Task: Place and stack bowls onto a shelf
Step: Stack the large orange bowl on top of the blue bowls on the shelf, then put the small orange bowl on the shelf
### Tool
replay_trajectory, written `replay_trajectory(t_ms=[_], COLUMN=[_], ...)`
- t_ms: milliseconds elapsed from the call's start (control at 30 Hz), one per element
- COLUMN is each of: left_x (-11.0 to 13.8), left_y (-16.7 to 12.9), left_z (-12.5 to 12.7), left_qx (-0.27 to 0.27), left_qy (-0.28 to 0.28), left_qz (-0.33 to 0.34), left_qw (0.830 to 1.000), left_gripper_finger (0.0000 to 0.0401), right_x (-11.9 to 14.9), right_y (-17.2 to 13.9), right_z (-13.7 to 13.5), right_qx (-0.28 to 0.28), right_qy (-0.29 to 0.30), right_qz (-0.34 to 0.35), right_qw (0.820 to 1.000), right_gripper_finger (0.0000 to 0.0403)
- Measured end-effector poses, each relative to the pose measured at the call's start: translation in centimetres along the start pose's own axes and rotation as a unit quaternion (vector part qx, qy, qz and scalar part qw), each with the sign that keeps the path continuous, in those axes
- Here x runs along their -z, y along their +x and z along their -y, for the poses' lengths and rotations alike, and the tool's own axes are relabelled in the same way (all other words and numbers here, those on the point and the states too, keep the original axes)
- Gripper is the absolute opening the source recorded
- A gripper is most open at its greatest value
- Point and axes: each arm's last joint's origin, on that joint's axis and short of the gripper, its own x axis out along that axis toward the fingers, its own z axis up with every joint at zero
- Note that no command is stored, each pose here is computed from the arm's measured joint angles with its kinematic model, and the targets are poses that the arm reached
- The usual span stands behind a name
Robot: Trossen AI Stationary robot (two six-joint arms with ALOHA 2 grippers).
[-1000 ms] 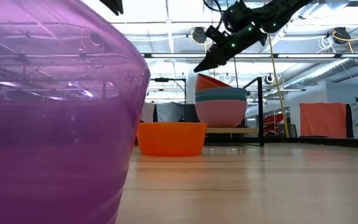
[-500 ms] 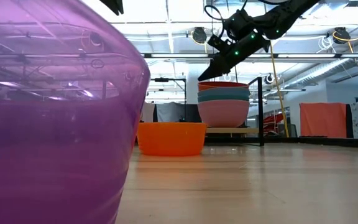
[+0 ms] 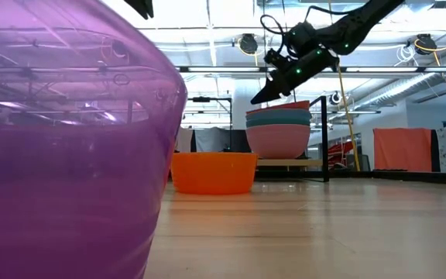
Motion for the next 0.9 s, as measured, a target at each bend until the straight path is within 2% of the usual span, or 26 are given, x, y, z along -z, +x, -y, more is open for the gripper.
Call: replay_trajectory(t_ms=[133,267,400,533,733,900], left_x=[0.1,0.8,1.5,2.6,5.9,10.5], left_y=[0.0,0.2,0.6,1.2,2.9,4.1], left_z=[-0.1,0.1,1.4,3.0,6.7,10.2], left_qx=[-0.002,-0.007,0.040,0.087,0.130,0.144], left_qy=[0.009,0.047,0.094,0.131,0.198,0.258], left_qz=[-0.007,-0.036,-0.061,-0.098,-0.176,-0.249], left_qw=[1.000,0.998,0.993,0.983,0.956,0.922], left_gripper_finger=[0.0088,0.0088,0.0088,0.0088,0.0088,0.0088], right_x=[-0.7,-2.6,-4.3,-5.4,-4.9,-4.2], right_y=[-0.6,-3.1,-6.9,-11.3,-16.1,-18.1], right_z=[-0.3,-1.5,-3.8,-6.1,-8.7,-10.1], right_qx=[0.001,-0.006,-0.022,0.004,-0.014,-0.051], right_qy=[-0.016,-0.038,-0.093,-0.121,-0.107,-0.104], right_qz=[0.010,0.030,0.026,0.006,-0.040,-0.062], right_qw=[1.000,0.999,0.995,0.993,0.993,0.991], right_gripper_finger=[0.0125,0.0125,0.0125,0.0125,0.0125,0.0125])
